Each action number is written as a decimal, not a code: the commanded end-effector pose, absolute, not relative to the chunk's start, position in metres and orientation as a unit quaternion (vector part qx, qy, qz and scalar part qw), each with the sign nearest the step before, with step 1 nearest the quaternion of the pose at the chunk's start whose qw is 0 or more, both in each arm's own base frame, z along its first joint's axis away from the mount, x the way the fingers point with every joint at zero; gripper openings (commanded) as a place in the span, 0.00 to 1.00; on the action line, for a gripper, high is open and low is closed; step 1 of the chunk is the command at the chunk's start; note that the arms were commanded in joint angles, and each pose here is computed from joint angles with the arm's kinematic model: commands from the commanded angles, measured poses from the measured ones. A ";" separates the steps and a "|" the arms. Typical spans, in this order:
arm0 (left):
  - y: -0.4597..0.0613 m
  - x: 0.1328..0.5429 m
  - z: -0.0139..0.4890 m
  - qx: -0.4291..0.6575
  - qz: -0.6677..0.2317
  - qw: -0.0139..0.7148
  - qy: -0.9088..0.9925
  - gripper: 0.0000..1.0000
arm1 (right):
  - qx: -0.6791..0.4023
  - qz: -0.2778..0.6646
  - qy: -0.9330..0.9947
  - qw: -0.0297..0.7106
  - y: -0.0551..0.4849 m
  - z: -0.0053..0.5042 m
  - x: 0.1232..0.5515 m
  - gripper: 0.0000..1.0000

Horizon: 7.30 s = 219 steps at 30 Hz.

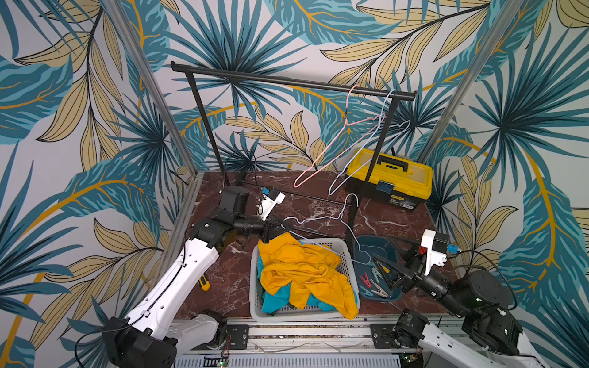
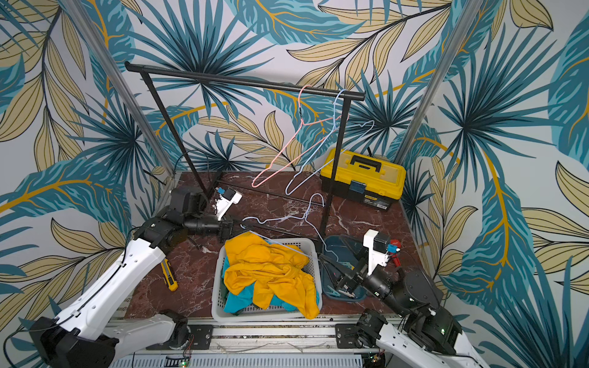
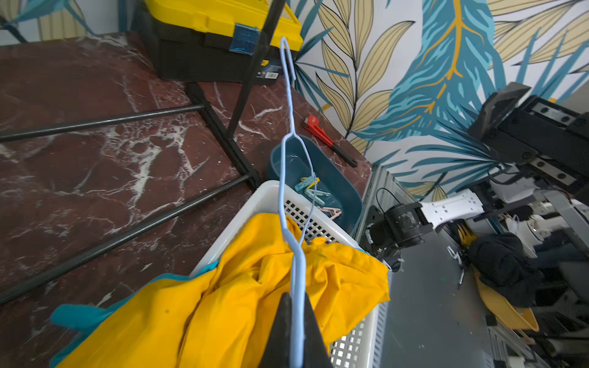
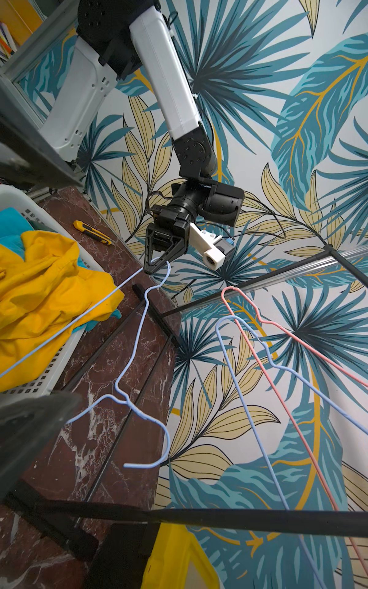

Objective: Remove the clothespins securing t-shirts to the hanger
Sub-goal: Place the hanger on the clothes rail, then reset both arms

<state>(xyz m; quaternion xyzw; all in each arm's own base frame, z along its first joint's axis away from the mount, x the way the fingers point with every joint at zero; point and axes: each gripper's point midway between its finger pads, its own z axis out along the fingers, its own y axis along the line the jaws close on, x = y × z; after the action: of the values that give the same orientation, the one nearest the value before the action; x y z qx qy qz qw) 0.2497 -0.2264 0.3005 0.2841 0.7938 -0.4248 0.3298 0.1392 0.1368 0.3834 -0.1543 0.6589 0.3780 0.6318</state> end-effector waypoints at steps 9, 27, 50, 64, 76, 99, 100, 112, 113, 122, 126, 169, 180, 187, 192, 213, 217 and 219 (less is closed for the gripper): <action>-0.200 0.282 0.335 0.205 -0.371 0.404 0.811 0.00 | -0.146 0.360 0.657 0.646 0.129 0.382 0.141 1.00; -0.117 0.299 0.372 0.086 -0.173 0.556 0.809 0.00 | -0.098 0.323 0.699 0.630 0.120 0.359 0.160 1.00; -0.117 0.186 0.458 0.189 -0.249 0.704 0.638 0.00 | -0.087 0.286 0.738 0.605 0.136 0.338 0.187 1.00; -0.119 0.192 0.525 0.218 -0.211 0.762 0.572 0.00 | -0.084 0.301 0.729 0.609 0.139 0.347 0.186 0.99; -0.130 0.255 0.553 0.201 -0.183 0.768 0.580 0.00 | -0.075 0.309 0.722 0.614 0.133 0.350 0.181 0.99; -0.154 0.296 0.476 0.185 -0.247 0.692 0.653 0.41 | -0.085 0.314 0.728 0.604 0.147 0.343 0.188 0.99; -0.155 0.296 0.473 0.185 -0.249 0.689 0.655 0.50 | -0.086 0.314 0.728 0.603 0.148 0.342 0.189 1.00; -0.142 0.329 0.381 0.116 -0.214 0.627 0.740 0.99 | -0.084 0.310 0.732 0.601 0.148 0.333 0.190 0.99; -0.137 0.334 0.368 0.107 -0.199 0.621 0.750 1.00 | -0.085 0.310 0.732 0.601 0.148 0.331 0.190 1.00; -0.087 0.374 0.256 -0.021 -0.085 0.541 0.837 0.99 | -0.063 0.283 0.744 0.602 0.136 0.315 0.194 0.99; -0.049 0.385 0.216 -0.064 -0.041 0.521 0.850 1.00 | -0.048 0.266 0.751 0.603 0.125 0.310 0.194 0.99; 0.041 0.397 0.118 -0.095 0.053 0.610 0.785 1.00 | 0.206 -0.148 0.787 0.562 -0.027 0.232 0.283 0.99; 0.038 0.399 0.118 -0.087 0.051 0.611 0.785 1.00 | 0.249 -0.226 0.733 0.592 -0.069 0.194 0.324 1.00; 0.035 0.400 0.118 -0.078 0.047 0.610 0.787 1.00 | 0.198 -0.246 0.757 0.572 -0.059 0.148 0.352 1.00; 0.028 0.402 0.117 -0.058 0.037 0.610 0.790 1.00 | 0.178 -0.247 0.760 0.574 -0.055 0.149 0.364 1.00; 0.027 0.402 0.117 -0.056 0.036 0.610 0.789 1.00 | 0.140 -0.123 0.786 0.589 -0.058 0.114 0.385 0.99; 0.027 0.402 0.117 -0.056 0.036 0.610 0.789 0.99 | 0.142 -0.122 0.788 0.586 -0.058 0.115 0.385 0.99; 0.027 0.402 0.117 -0.056 0.036 0.609 0.790 0.99 | 0.142 -0.123 0.788 0.587 -0.058 0.115 0.385 0.99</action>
<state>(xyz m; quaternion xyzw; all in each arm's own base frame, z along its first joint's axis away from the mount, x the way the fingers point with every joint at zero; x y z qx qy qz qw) 0.3975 0.0296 0.1114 -0.0633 0.7956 0.0373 0.6013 0.3838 -0.0589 0.1132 0.1377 0.7872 -0.1317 0.5866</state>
